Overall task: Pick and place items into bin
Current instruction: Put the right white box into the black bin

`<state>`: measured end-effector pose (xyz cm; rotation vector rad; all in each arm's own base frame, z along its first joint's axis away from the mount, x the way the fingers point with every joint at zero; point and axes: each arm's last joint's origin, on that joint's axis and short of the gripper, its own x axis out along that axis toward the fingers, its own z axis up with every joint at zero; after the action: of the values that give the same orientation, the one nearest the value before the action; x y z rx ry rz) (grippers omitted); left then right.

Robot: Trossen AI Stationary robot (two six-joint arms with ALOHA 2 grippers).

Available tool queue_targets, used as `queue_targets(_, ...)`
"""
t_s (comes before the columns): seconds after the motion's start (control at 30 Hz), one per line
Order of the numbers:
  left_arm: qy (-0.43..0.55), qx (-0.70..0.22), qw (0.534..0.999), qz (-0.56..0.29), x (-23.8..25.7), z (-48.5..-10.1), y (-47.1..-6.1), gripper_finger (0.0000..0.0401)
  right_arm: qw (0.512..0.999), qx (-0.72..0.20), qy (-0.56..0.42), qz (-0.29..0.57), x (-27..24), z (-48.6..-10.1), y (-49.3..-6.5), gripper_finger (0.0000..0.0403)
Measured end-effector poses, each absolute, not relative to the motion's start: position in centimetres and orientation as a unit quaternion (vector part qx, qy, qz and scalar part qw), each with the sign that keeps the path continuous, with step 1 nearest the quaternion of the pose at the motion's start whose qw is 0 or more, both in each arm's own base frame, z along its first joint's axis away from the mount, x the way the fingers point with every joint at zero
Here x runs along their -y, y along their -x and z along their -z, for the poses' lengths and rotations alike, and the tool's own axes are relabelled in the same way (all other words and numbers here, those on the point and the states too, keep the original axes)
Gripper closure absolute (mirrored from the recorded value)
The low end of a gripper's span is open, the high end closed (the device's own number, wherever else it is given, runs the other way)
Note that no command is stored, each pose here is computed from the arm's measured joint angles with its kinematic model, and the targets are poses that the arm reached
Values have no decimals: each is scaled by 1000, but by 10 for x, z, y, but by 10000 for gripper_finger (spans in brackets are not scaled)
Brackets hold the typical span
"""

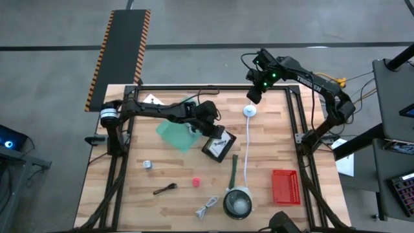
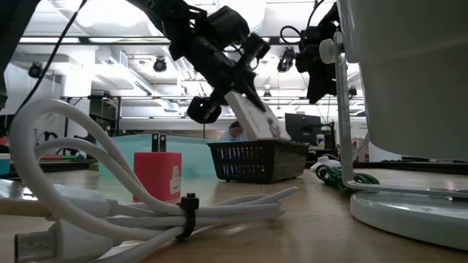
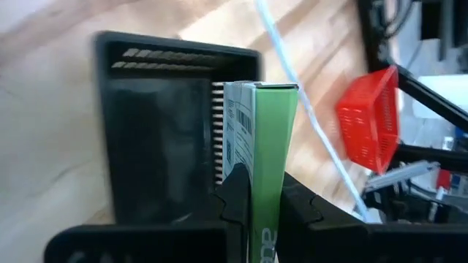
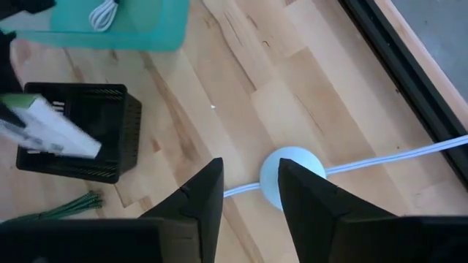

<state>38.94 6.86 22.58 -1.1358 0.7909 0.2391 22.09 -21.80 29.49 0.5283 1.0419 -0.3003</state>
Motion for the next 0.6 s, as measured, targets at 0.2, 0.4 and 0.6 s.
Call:
queue_targets(0.2, 526, -353, 765, -119, -70, -222, -393, 385, 822, -489, -253, 144, 218, -295, -221, 289)
queue_targets(0.4, 524, -352, 765, -125, -70, -222, -392, 366, 822, -489, -254, 144, 218, -295, -221, 291)
queue_targets(0.6, 522, -344, 771, -119, -71, -223, -393, 342, 822, -489, -254, 144, 218, -295, -221, 290)
